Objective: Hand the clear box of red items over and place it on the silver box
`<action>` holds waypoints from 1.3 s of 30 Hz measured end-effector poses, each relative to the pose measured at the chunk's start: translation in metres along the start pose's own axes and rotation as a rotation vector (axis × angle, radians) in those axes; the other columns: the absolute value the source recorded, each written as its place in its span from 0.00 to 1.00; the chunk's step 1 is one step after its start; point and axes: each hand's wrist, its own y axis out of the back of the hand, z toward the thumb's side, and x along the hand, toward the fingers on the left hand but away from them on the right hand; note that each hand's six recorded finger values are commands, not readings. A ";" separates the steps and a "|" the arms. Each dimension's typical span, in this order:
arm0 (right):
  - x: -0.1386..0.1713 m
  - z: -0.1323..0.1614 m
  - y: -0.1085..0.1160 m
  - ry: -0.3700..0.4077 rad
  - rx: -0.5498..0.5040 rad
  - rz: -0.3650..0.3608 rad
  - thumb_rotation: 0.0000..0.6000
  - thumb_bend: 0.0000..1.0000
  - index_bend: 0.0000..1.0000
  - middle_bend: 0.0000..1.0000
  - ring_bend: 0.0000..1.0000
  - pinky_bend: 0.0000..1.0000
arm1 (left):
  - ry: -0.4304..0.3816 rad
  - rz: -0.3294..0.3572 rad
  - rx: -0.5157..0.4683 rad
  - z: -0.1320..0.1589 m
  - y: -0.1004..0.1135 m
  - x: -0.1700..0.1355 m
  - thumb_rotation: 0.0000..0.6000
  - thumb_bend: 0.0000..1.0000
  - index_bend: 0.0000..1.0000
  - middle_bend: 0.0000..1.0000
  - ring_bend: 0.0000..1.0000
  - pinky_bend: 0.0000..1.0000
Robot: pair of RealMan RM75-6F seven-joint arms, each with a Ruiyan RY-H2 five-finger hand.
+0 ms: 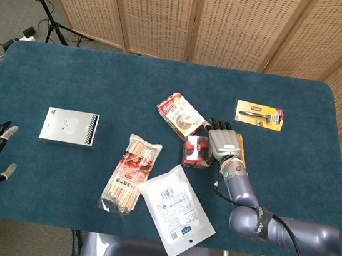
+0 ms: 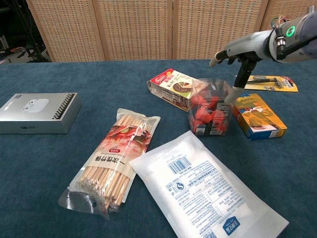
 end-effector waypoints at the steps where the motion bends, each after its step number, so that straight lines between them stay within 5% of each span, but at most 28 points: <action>1: 0.001 -0.002 0.001 -0.008 0.010 -0.003 1.00 0.11 0.00 0.00 0.00 0.00 | 0.000 0.000 0.000 0.000 0.000 0.000 1.00 0.32 0.07 0.00 0.00 0.00; 11: 0.041 -0.033 0.026 -0.079 0.099 -0.115 1.00 0.21 0.00 0.00 0.00 0.00 | -0.001 -0.011 -0.001 0.001 -0.003 0.001 1.00 0.32 0.07 0.00 0.00 0.00; 19: 0.080 -0.080 0.021 -0.079 0.091 -0.254 1.00 0.26 0.00 0.00 0.00 0.00 | -0.004 -0.017 0.001 0.005 -0.005 0.000 1.00 0.32 0.07 0.00 0.00 0.00; 32: 0.148 -0.195 -0.053 -0.124 -0.010 -0.490 1.00 0.15 0.00 0.00 0.00 0.00 | 0.006 -0.035 0.009 0.010 -0.013 0.001 1.00 0.32 0.07 0.00 0.00 0.00; 39: 0.162 -0.226 -0.090 -0.169 -0.032 -0.494 1.00 0.15 0.00 0.00 0.00 0.00 | 0.012 -0.045 0.017 0.014 -0.019 0.005 1.00 0.30 0.07 0.00 0.00 0.00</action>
